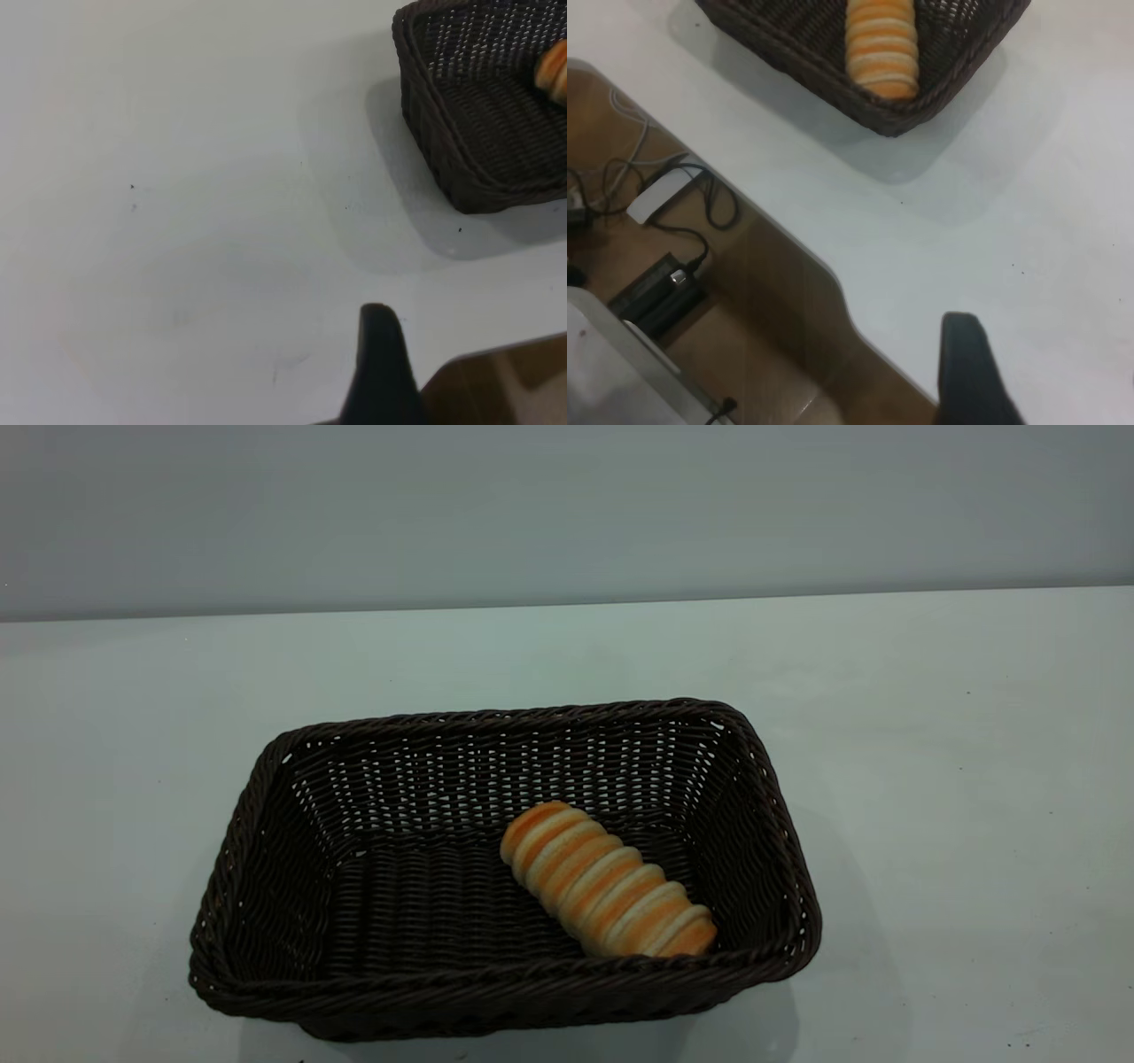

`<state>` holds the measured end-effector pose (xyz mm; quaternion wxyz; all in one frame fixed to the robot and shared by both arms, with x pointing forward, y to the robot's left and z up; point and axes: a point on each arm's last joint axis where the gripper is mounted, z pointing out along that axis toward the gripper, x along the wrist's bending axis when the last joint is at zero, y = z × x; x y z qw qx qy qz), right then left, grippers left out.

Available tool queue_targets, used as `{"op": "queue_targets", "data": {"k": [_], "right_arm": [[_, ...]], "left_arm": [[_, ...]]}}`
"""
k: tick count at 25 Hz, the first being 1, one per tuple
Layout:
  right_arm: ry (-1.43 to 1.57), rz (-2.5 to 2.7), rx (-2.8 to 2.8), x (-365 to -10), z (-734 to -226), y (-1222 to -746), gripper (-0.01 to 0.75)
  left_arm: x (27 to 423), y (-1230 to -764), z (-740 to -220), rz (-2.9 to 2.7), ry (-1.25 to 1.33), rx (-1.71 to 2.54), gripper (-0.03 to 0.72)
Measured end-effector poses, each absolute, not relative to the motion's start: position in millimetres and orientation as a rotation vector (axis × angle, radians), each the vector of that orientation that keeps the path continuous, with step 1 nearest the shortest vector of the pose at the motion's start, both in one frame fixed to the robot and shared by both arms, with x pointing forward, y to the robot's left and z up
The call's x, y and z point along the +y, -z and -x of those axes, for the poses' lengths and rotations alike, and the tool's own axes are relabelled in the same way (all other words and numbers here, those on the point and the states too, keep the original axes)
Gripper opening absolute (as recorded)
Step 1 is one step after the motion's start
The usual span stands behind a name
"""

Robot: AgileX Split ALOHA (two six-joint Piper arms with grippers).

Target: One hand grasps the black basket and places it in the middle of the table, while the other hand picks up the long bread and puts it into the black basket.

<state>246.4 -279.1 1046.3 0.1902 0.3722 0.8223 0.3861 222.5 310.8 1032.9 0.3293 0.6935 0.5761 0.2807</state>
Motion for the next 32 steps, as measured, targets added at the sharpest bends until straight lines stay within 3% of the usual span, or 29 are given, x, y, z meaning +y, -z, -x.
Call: {"op": "queue_targets", "data": {"k": [32], "right_arm": [[-1.057,-1.121,2.313,-281.3,-245.6,-1043.9,0.419]], "left_arm": [[310.6,-1032.6,-222.6,-1.817,-0.732,1.505,0.585]]}}
